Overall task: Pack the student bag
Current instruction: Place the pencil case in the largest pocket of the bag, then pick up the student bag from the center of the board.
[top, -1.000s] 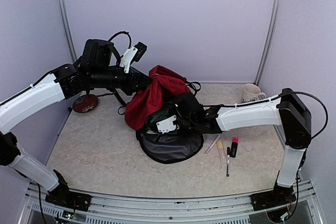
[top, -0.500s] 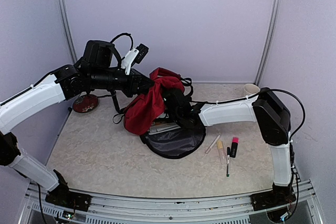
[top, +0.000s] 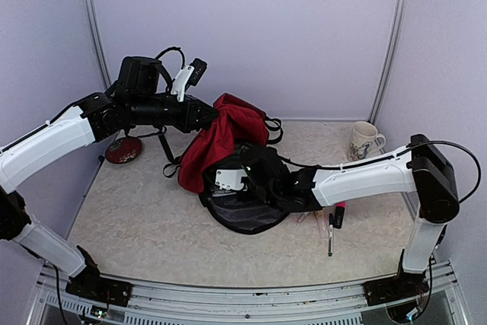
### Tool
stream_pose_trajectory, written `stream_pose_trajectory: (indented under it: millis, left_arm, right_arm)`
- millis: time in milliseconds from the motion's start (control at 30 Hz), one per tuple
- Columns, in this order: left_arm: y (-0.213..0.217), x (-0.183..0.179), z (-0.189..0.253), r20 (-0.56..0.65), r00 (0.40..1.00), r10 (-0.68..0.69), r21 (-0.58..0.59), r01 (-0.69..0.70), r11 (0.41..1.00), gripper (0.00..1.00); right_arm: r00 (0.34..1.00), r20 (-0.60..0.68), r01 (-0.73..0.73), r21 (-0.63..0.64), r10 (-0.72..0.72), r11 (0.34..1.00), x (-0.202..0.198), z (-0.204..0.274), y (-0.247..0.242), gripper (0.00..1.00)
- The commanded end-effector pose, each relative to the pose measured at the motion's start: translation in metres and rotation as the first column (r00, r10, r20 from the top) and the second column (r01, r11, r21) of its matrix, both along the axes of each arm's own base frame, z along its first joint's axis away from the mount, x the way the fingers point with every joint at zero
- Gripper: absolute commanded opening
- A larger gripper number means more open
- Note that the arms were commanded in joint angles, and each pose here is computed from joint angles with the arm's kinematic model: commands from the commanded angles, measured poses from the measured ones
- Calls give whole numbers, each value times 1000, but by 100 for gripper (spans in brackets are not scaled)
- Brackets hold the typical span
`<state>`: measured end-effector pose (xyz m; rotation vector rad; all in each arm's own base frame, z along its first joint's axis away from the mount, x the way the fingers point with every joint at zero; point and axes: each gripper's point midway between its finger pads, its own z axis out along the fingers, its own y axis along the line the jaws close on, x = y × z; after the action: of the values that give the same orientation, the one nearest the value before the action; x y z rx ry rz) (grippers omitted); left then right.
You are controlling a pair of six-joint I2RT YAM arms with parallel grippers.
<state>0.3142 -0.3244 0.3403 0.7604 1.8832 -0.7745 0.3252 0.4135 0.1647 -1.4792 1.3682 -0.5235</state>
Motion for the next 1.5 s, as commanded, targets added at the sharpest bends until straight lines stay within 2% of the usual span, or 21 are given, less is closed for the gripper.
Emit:
stream_pose_trajectory:
  millis: [0,133,233,300,400,500,633,767,833,867,933,1067,1233,1467]
  left_arm:
    - [-2,8,25,55,998,16,-69,-13,998,0]
    - [-1,8,27,62,998,22,-69,-18,997,0]
    - [1,8,29,72,997,27,-70,-22,997,0]
    - [1,9,29,73,997,28,-71,-23,997,0]
    - [1,9,29,71,997,26,-72,-21,997,0]
    - [1,8,30,70,997,24,-74,-19,997,0]
    - [1,8,30,70,997,21,-76,-16,997,0]
    - [0,7,29,69,997,17,-76,-12,997,0]
    - [0,7,29,69,998,13,-76,-7,997,0]
    - [-1,6,29,67,998,10,-75,-5,997,0]
    - [-1,6,28,67,998,7,-74,-2,997,0]
    - [0,5,31,74,997,7,-76,-2,997,0]
    - [4,1,41,99,995,5,-89,4,996,0]
    - [12,-13,77,147,989,-7,-141,28,990,0]
  right_arm:
    - [996,-71,-36,141,46,989,-30,16,5,100]
    - [958,-238,-105,220,158,970,-75,3,4,99]
    - [865,-393,-176,343,311,923,-116,-1,6,98]
    - [821,-463,-156,381,334,911,-132,-15,4,98]
    - [820,-522,-92,286,236,954,-138,-52,-2,98]
    - [836,-527,-83,150,151,985,-139,-91,-8,99]
    - [889,-458,-8,-44,-14,999,-116,-130,-21,99]
    - [915,-397,37,-91,-70,995,-101,-137,-19,97]
    - [920,-384,49,-88,-79,995,-97,-136,-17,90]
    - [920,-383,51,-85,-80,995,-97,-135,-16,79]
    - [922,-377,61,-80,-87,995,-95,-133,-15,45]
    - [938,-335,85,-40,-94,996,-88,-109,-13,0]
    - [964,-240,132,70,-112,989,-74,-46,-11,0]
    - [989,-71,146,283,-131,948,-63,85,-29,0]
